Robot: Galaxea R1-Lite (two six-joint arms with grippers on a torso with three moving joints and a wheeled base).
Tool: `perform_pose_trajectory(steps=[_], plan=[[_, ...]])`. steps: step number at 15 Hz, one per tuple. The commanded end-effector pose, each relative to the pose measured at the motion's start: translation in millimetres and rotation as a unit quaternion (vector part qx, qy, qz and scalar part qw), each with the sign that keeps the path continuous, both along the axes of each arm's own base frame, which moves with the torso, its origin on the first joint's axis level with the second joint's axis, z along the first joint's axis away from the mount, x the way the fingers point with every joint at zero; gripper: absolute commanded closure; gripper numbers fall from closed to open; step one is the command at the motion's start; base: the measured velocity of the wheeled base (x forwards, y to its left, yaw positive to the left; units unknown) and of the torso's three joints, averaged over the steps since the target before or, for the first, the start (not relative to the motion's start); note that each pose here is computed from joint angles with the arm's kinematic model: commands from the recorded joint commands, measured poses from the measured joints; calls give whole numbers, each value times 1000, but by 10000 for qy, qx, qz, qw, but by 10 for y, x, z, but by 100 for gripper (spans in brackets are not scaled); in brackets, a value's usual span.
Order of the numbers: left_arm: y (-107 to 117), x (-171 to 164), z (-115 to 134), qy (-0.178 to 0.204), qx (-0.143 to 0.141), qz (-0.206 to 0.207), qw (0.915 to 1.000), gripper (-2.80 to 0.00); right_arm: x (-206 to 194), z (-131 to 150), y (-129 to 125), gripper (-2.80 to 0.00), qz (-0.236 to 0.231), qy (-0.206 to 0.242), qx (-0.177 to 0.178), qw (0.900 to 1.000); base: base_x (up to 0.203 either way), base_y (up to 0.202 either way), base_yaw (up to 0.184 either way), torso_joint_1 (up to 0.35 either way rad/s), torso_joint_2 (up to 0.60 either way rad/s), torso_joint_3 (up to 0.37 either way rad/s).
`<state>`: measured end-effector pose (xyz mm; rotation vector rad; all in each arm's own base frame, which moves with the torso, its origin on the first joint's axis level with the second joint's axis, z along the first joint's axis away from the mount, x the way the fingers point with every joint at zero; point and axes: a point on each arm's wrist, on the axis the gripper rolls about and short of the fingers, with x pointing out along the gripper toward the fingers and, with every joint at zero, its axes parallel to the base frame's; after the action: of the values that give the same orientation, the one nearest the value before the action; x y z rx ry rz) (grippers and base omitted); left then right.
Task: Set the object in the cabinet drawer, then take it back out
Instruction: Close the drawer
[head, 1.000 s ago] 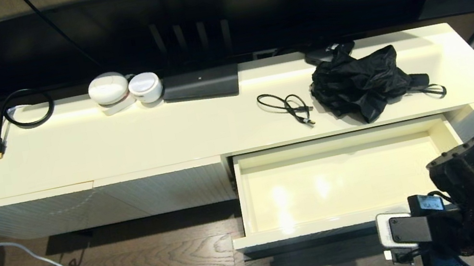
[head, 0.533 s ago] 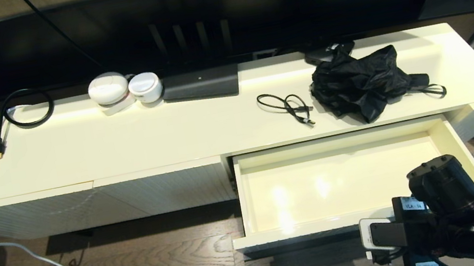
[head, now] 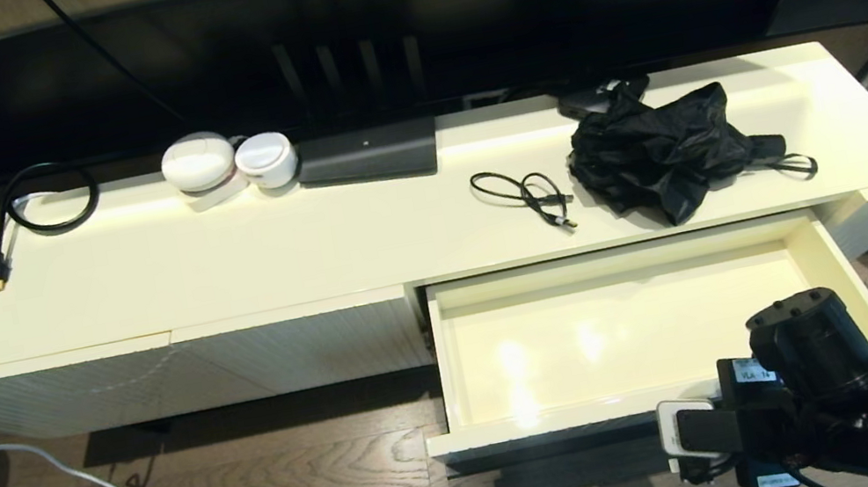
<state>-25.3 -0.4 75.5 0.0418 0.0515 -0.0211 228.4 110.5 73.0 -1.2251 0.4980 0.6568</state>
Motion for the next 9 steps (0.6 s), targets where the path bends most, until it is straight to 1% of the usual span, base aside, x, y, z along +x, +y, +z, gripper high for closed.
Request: perform_pose_trajectory(steps=[1,5,7,9], plan=[[0,0,0,1,3,-8,10000,0,66,-69,31,0,13,-148,36,9999,0,0,0,0,0,0],[0,0,0,1,3,0,10000,0,115,-76,56,0,57,-383,-24,9992,0,0,0,0,0,0],[0,0,0,1,3,-8,10000,0,148,-99,71,0,70,-468,-9,9989,0,0,0,0,0,0],[0,0,0,1,-3,0,10000,0,211,-120,99,0,76,-671,59,9977,0,0,0,0,0,0]])
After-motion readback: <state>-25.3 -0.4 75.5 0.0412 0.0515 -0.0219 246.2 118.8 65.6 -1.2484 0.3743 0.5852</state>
